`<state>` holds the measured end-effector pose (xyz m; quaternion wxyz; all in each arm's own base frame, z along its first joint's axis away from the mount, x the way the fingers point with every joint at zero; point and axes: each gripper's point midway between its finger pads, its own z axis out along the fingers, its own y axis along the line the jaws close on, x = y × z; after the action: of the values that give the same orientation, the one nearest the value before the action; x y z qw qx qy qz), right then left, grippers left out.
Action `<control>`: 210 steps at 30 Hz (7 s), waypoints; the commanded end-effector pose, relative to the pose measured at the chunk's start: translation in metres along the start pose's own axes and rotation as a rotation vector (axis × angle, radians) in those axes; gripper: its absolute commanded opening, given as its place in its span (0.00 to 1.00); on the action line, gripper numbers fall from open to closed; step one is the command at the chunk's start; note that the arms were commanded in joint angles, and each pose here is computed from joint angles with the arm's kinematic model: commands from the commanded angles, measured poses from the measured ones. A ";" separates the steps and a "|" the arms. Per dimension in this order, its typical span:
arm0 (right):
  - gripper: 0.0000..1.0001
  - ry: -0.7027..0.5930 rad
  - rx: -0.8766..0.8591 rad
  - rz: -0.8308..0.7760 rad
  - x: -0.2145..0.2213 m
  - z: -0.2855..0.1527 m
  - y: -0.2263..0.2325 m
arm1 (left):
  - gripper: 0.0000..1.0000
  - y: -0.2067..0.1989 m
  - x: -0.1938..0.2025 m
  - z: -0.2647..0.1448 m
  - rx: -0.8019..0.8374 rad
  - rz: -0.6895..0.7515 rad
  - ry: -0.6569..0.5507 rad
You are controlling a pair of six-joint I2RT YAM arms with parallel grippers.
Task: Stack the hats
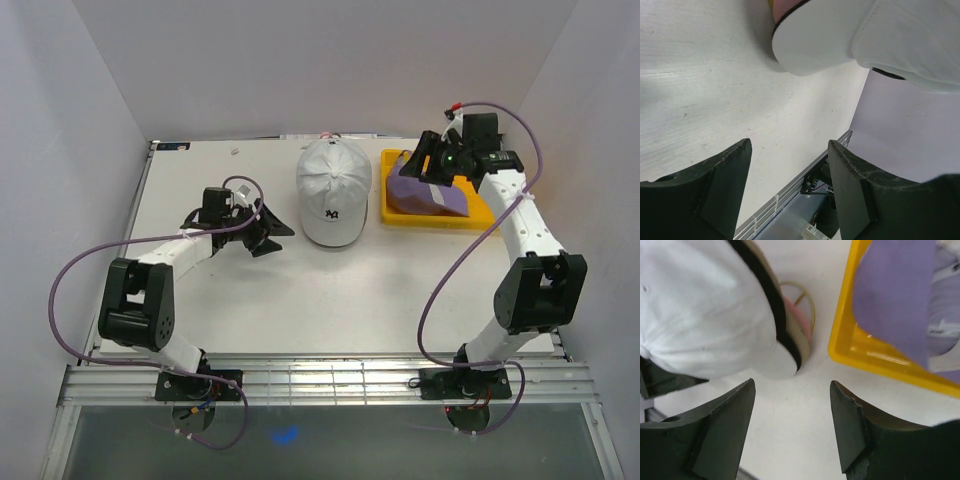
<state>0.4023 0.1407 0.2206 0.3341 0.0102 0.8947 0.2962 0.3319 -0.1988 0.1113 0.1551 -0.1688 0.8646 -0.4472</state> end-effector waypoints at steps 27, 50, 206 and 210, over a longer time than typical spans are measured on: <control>0.60 0.158 0.044 -0.008 -0.038 0.079 -0.083 | 0.74 -0.122 0.027 -0.056 0.198 0.230 -0.025; 0.08 -0.255 -0.304 0.112 -0.164 -0.071 0.030 | 0.81 -0.175 0.018 -0.077 0.372 0.266 -0.105; 0.08 -0.355 -1.263 0.515 -0.086 -0.200 0.347 | 0.98 -0.312 -0.019 -0.179 0.865 0.533 -0.727; 0.08 -0.335 -1.258 0.516 -0.086 -0.193 0.347 | 0.92 -0.315 -0.022 -0.175 0.862 0.549 -0.715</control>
<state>0.3069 0.3168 0.5401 0.3160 0.1064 0.4962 0.8016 0.3324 -0.2342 0.4496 0.5869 -0.0285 0.5279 -0.6133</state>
